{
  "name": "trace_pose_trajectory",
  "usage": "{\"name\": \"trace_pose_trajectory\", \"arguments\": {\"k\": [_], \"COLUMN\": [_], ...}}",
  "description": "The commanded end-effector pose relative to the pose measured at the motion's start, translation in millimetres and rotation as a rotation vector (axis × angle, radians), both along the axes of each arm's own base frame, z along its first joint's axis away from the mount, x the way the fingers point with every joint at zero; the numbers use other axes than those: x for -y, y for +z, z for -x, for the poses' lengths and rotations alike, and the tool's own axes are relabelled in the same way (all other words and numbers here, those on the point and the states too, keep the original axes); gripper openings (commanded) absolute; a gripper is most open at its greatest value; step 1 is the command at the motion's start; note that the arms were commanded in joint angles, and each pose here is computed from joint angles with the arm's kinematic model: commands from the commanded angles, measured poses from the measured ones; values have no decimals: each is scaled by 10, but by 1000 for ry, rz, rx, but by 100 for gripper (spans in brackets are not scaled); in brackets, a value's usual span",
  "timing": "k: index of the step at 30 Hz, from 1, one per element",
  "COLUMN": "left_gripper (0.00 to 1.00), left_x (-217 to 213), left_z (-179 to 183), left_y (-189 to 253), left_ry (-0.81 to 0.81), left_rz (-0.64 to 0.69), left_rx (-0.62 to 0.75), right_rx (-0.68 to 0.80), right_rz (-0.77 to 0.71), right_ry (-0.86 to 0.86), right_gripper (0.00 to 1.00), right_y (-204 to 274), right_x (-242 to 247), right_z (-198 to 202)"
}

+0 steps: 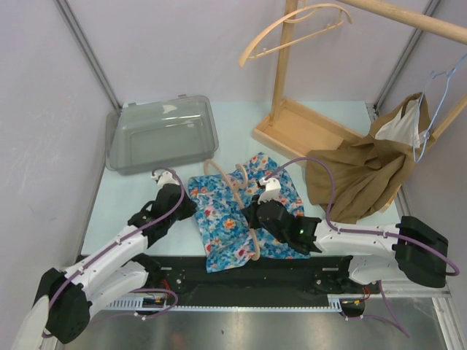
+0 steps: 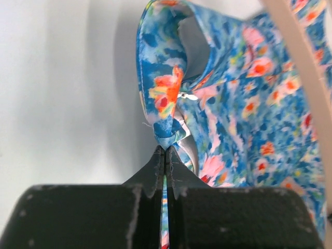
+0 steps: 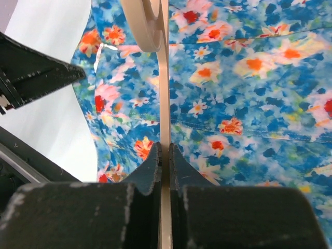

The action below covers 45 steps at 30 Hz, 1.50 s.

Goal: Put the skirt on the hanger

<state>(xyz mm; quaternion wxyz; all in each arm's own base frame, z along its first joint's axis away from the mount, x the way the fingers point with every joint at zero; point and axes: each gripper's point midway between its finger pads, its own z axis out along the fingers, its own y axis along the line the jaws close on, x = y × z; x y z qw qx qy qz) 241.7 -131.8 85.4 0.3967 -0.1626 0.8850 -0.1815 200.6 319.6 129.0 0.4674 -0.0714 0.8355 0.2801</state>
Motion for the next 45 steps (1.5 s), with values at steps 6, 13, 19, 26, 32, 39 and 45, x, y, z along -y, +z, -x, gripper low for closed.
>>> {"name": "trace_pose_trajectory", "arguments": {"k": [6, 13, 19, 26, 32, 39, 45], "left_gripper": [0, 0, 0, 0, 0, 2, 62], "left_x": [-306, -428, -421, -420, -407, -370, -343], "left_z": [181, 180, 168, 120, 76, 18, 11], "left_y": [-163, -55, -78, -84, -54, -26, 19], "left_ry": [111, 156, 149, 144, 133, 110, 101], "left_rz": [-61, -66, -73, -88, -95, -101, -89], "left_rx": [-48, -21, -31, -34, -35, -39, -37], "right_rx": [33, 37, 38, 53, 60, 87, 135], "right_rz": [-41, -10, 17, 70, 116, 151, 154], "right_ry": [-58, -116, -96, -47, -47, -19, -10], "right_gripper": [0, 0, 0, 0, 0, 0, 0], "right_y": [173, 176, 161, 103, 56, 57, 276], "right_x": [-24, 186, 306, 305, 355, 398, 406], "right_z": [-113, -138, -12, 127, 179, 239, 283]}}
